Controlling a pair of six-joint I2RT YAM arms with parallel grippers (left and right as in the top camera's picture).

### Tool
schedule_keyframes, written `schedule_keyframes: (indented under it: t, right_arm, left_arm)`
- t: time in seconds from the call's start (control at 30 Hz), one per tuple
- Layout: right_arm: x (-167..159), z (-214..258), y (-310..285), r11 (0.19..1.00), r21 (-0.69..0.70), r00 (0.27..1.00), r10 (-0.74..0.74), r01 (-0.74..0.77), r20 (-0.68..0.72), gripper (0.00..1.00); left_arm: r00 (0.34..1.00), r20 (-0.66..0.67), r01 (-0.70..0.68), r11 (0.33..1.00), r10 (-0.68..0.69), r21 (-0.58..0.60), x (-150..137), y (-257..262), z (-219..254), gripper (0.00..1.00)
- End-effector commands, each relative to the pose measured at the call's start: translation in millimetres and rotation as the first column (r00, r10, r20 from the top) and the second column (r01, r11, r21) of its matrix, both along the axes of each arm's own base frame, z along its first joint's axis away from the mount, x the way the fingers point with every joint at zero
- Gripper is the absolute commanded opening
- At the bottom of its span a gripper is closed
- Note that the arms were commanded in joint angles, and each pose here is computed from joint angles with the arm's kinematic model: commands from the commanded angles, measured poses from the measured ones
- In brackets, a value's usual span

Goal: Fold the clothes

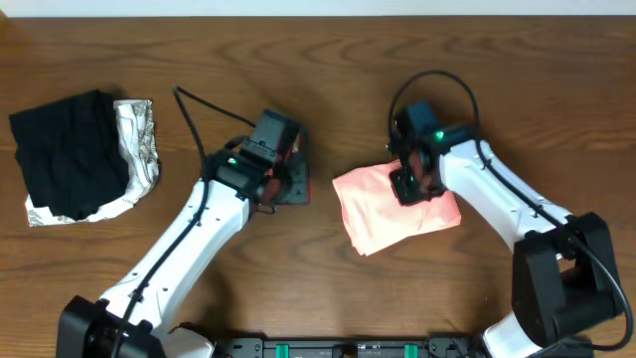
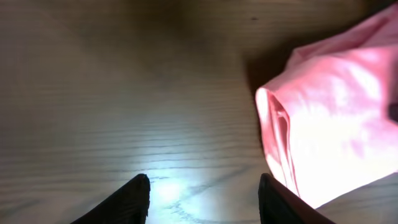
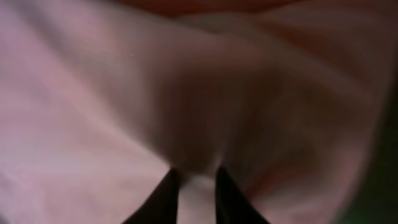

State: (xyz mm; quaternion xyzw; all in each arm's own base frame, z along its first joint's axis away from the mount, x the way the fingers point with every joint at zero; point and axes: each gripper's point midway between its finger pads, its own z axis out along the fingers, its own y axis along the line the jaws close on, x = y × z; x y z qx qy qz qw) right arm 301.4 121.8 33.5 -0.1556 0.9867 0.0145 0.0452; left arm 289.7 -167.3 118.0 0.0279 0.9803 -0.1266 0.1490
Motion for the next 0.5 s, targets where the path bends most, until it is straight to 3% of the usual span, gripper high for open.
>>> schedule_keyframes:
  t: [0.0,0.07,0.17,0.47]
  right_arm:
    - [-16,-24,-10,0.999,-0.007,0.999,-0.038,0.038,-0.030,0.30]
    - [-22,-37,-12,0.999,-0.003,0.999,-0.044,0.044,-0.025,0.33]
    - [-29,-49,-14,0.999,-0.002,0.999,-0.044,0.044,-0.022,0.49]
    - [-8,-18,-6,0.999,0.025,0.998,-0.044,0.043,0.040,0.49]
  left_arm:
    - [1.000,0.006,0.029,1.000,-0.029,0.010,-2,-6,-3,0.57]
    - [0.999,0.005,0.036,0.999,-0.036,0.010,-2,-9,-5,0.57]
    - [0.999,-0.010,0.040,0.999,-0.040,0.017,-2,-10,-10,0.57]
    - [0.999,-0.013,0.045,0.999,-0.045,0.021,-2,-11,-12,0.57]
